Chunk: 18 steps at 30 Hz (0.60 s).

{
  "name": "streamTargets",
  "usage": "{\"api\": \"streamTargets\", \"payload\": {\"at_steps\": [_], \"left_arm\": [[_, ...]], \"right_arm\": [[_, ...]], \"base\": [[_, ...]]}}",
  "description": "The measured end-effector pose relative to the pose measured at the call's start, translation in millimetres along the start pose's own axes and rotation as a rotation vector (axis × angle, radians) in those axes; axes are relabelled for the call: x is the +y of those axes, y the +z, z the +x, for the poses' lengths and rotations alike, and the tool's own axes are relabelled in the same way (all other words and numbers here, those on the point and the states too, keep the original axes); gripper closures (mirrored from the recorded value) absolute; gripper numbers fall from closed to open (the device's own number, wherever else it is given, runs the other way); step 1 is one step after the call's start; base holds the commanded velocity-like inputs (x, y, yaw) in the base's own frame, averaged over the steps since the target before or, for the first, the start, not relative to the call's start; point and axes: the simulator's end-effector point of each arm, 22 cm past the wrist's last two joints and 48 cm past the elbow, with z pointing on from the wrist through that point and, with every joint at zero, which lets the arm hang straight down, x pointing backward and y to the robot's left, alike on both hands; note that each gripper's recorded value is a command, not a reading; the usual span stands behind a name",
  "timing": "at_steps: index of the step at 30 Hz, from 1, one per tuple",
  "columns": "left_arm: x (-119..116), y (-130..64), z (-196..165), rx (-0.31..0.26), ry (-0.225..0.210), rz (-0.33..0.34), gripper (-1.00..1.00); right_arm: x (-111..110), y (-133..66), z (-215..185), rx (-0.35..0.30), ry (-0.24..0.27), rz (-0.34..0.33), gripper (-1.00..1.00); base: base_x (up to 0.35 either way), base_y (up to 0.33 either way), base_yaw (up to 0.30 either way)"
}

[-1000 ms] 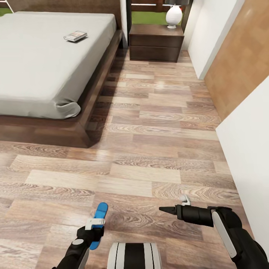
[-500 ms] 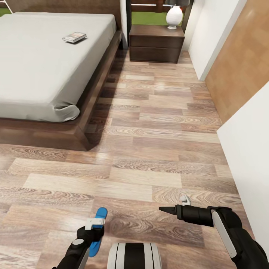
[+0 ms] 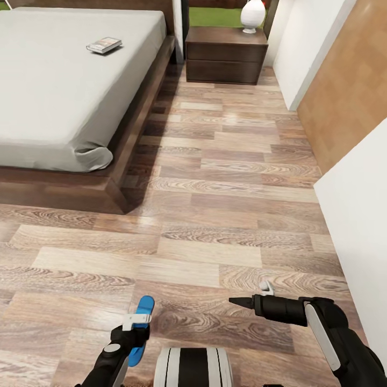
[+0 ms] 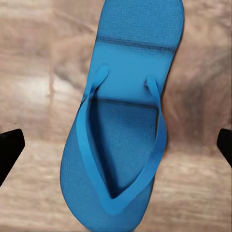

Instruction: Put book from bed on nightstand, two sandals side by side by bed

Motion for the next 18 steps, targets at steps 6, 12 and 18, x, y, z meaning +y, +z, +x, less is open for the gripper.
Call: {"api": "streamTargets", "payload": {"at_steps": [6,12,18], "left_arm": [[0,5.7,11,0.024,0.001,0.0,-1.0],[-1,11.2,23,0.049,0.003,0.001,-1.0],[-1,13.0,27,0.057,0.003,0.001,-1.0]], "right_arm": [[-9,5.2,5,0.014,0.02,0.004,-1.0],[-18,10.1,11,0.027,0.04,0.008,-1.0],[-21,11.8,13,0.032,0.047,0.009,-1.0]], "base": [[0.0,0.0,0.0],[0.0,0.0,0.0],[0.0,0.0,0.0]]}}
